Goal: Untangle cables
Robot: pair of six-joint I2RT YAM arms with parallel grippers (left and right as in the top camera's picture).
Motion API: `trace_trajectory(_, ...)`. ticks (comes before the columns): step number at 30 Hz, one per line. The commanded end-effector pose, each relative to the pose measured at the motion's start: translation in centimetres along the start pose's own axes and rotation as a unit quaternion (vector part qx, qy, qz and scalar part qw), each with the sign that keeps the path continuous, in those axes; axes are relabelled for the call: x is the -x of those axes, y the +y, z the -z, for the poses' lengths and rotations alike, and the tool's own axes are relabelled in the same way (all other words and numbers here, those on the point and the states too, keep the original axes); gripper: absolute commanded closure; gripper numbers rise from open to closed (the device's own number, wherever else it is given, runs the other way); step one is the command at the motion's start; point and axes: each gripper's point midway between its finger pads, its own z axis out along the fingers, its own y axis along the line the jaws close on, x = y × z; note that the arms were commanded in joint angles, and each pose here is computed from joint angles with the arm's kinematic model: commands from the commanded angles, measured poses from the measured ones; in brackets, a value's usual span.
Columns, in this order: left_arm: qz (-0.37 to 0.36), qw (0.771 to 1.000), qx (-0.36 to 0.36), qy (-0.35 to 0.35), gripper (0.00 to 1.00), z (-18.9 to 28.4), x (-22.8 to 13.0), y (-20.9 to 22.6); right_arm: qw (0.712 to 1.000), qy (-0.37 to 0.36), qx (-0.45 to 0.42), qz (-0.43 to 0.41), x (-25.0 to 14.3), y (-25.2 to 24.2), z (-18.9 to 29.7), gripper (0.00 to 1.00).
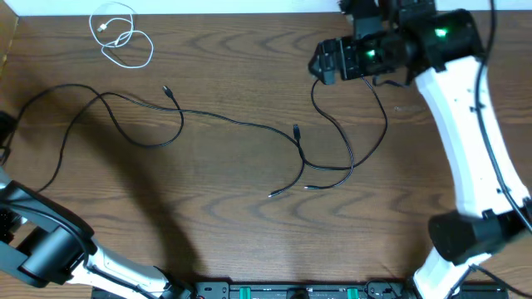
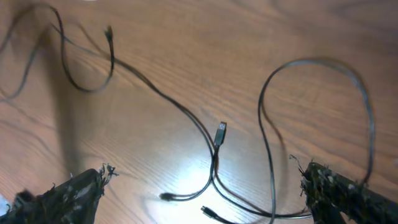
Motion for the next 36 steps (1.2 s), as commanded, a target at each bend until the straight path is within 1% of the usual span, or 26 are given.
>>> trace_trajectory(1, 0.055, 0.99, -0.123, 0.046, 0.32, 1.4, -1.5, -6.4, 0.996, 0.051, 0.049, 0.058, -1.6, 2.1, -3.5, 0.01)
trace_trajectory(2, 0.067, 0.988, -0.122, 0.064, 0.33, 1.3, -2.5, -6.9, 0.994, 0.065, 0.059, 0.071, -2.1, 2.5, -4.3, 0.01)
trace_trajectory(4, 0.068, 0.985, -0.12, 0.101, 0.33, 1.3, -4.6, -8.1, 0.989, 0.095, 0.065, 0.088, -3.3, 3.0, -6.3, 0.01)
trace_trajectory(5, 0.065, 0.984, -0.119, 0.118, 0.33, 1.3, -5.6, -8.7, 0.987, 0.112, 0.063, 0.095, -3.9, 3.0, -7.3, 0.04)
trace_trajectory(6, 0.062, 0.982, -0.119, 0.132, 0.33, 1.3, -6.5, -9.4, 0.985, 0.128, 0.06, 0.098, -4.6, 3.1, -8.3, 0.1)
trace_trajectory(7, 0.058, 0.98, -0.119, 0.145, 0.33, 1.3, -7.4, -10.0, 0.983, 0.146, 0.055, 0.099, -5.3, 3.1, -9.3, 0.19)
trace_trajectory(8, 0.054, 0.979, -0.12, 0.155, 0.33, 1.3, -8.1, -10.5, 0.98, 0.163, 0.052, 0.1, -6.1, 3.1, -10.1, 0.24)
trace_trajectory(9, 0.05, 0.978, -0.12, 0.165, 0.32, 1.4, -8.7, -11.1, 0.977, 0.183, 0.047, 0.1, -7.0, 3.2, -11.0, 0.26)
trace_trajectory(11, 0.041, 0.976, -0.119, 0.179, 0.32, 1.4, -9.8, -12.0, 0.97, 0.215, 0.04, 0.109, -8.5, 3.3, -12.0, 0.25)
trace_trajectory(13, 0.029, 0.978, -0.104, 0.178, 0.32, 1.2, -10.3, -12.4, 0.956, 0.252, 0.042, 0.143, -10.4, 3.7, -12.7, 0.21)
trace_trajectory(16, 0.014, 0.983, -0.074, 0.169, 0.32, 0.8, -10.5, -12.2, 0.934, 0.3, 0.025, 0.193, -12.7, 3.7, -13.1, 0.2)
trace_trajectory(18, 0.01, 0.985, -0.05, 0.164, 0.32, 0.7, -10.5, -11.6, 0.922, 0.317, 0.008, 0.223, -13.6, 3.6, -13.2, 0.19)
trace_trajectory(19, 0.009, 0.986, -0.04, 0.163, 0.2, 0.6, -10.5, -11.2, 0.916, 0.324, 0.002, 0.238, -13.9, 3.6, -13.3, 0.19)
trace_trajectory(23, 0.009, 0.986, -0.007, 0.165, 0.18, 0.7, -10.7, -9.9, 0.888, 0.357, -0.012, 0.29, -15.8, 3.4, -14.1, 0.18)
trace_trajectory(26, 0.008, 0.986, 0.0, 0.166, 0.09, 0.7, -10.8, -9.6, 0.859, 0.392, -0.03, 0.328, -18.2, 2.3, -15.1, 0.26)
trace_trajectory(30, 0.008, 0.986, 0.0, 0.165, 0.07, 0.7, -10.8, -9.6, 0.818, 0.424, -0.089, 0.379, -21.1, -0.6, -17.2, 0.3)
trace_trajectory(31, 0.008, 0.986, 0.0, 0.165, 0.07, 0.7, -10.8, -9.6, 0.807, 0.431, -0.097, 0.393, -21.7, -1.1, -17.6, 0.33)
trace_trajectory(32, 0.008, 0.986, 0.0, 0.165, 0.07, 0.7, -10.8, -9.6, 0.798, 0.435, -0.101, 0.404, -22.3, -1.4, -17.9, 0.39)
trace_trajectory(33, 0.008, 0.986, 0.0, 0.165, 0.07, 0.7, -10.8, -9.6, 0.794, 0.437, -0.1, 0.411, -22.7, -1.4, -18.1, 0.42)
trace_trajectory(36, 0.008, 0.986, 0.0, 0.165, 0.07, 0.7, -10.8, -9.6, 0.794, 0.426, -0.093, 0.424, -23.0, -0.5, -19.0, 0.43)
